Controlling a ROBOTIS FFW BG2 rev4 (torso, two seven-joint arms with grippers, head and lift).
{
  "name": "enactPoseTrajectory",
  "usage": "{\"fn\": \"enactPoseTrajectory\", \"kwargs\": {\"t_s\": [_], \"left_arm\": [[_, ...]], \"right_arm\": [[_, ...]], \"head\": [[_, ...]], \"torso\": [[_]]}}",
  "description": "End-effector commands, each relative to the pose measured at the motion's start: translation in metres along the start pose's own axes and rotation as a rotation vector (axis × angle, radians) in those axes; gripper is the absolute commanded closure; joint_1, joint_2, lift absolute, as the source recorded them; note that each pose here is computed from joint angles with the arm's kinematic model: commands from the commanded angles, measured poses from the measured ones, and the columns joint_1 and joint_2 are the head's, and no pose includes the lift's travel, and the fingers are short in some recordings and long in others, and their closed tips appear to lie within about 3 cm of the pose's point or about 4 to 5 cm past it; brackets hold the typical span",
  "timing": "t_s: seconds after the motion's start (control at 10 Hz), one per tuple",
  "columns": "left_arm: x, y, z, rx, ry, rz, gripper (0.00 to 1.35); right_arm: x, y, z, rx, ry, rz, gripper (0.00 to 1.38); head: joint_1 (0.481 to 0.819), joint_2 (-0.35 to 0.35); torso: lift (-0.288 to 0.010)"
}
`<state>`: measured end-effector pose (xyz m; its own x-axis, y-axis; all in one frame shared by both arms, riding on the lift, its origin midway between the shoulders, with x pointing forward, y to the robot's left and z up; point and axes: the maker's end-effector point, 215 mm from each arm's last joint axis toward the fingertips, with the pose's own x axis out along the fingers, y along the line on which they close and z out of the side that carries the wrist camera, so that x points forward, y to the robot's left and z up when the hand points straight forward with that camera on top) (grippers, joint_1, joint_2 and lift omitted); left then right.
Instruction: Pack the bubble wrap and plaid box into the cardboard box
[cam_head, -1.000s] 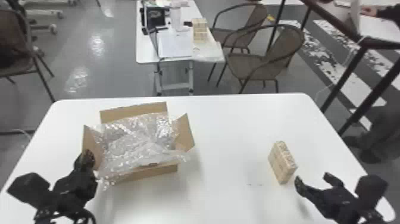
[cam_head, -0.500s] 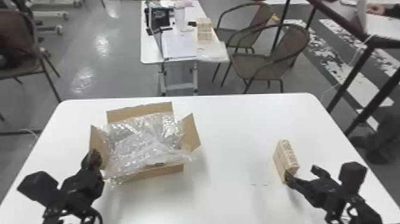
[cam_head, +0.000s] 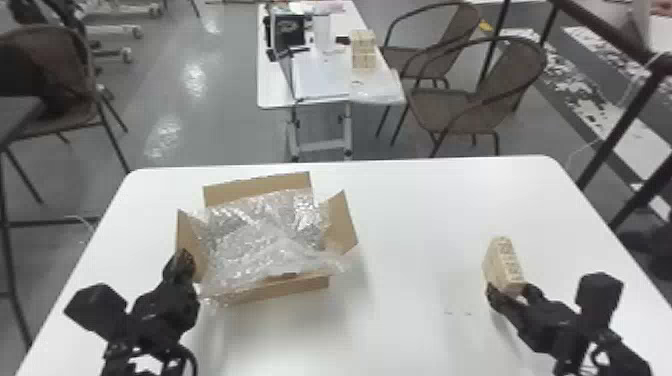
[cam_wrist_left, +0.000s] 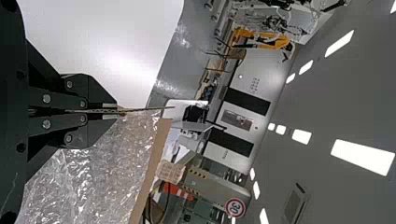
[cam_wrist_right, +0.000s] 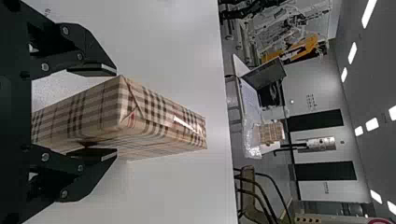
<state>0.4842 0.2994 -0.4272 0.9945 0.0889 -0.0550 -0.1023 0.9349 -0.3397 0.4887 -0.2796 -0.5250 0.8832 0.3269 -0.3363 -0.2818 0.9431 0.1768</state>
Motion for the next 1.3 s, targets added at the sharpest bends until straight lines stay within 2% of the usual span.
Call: {"fn": "enactPoseTrajectory", "kwargs": {"t_s": [0.0, 0.4, 0.5, 0.6, 0.9, 1.2], "left_arm": [[0.000, 0.000, 0.000, 0.000, -0.001, 0.000, 1.21], [0.000, 0.001, 0.002, -0.001, -0.005, 0.002, 1.21], [0.000, 0.001, 0.001, -0.001, -0.003, 0.002, 1.21], [0.000, 0.002, 0.002, -0.002, -0.004, 0.004, 1.21], [0.001, 0.000, 0.001, -0.002, -0.004, 0.000, 1.21], [0.002, 0.000, -0.001, -0.003, -0.001, 0.000, 1.21]], "right_arm": [[-0.001, 0.001, 0.000, 0.014, -0.005, 0.001, 1.01], [-0.002, 0.002, 0.000, 0.031, -0.012, 0.002, 1.05], [-0.001, 0.006, 0.010, 0.025, -0.030, 0.009, 1.05], [0.005, 0.022, 0.032, 0.016, -0.069, 0.041, 1.05], [0.029, 0.098, 0.128, -0.048, -0.216, 0.174, 1.05], [0.039, 0.173, 0.184, -0.076, -0.298, 0.313, 1.05]], "head": [[0.695, 0.023], [0.695, 0.023], [0.695, 0.024], [0.695, 0.026], [0.695, 0.068], [0.695, 0.151]], "torso": [[-0.044], [-0.044], [-0.044], [-0.044], [-0.044], [-0.044]]}}
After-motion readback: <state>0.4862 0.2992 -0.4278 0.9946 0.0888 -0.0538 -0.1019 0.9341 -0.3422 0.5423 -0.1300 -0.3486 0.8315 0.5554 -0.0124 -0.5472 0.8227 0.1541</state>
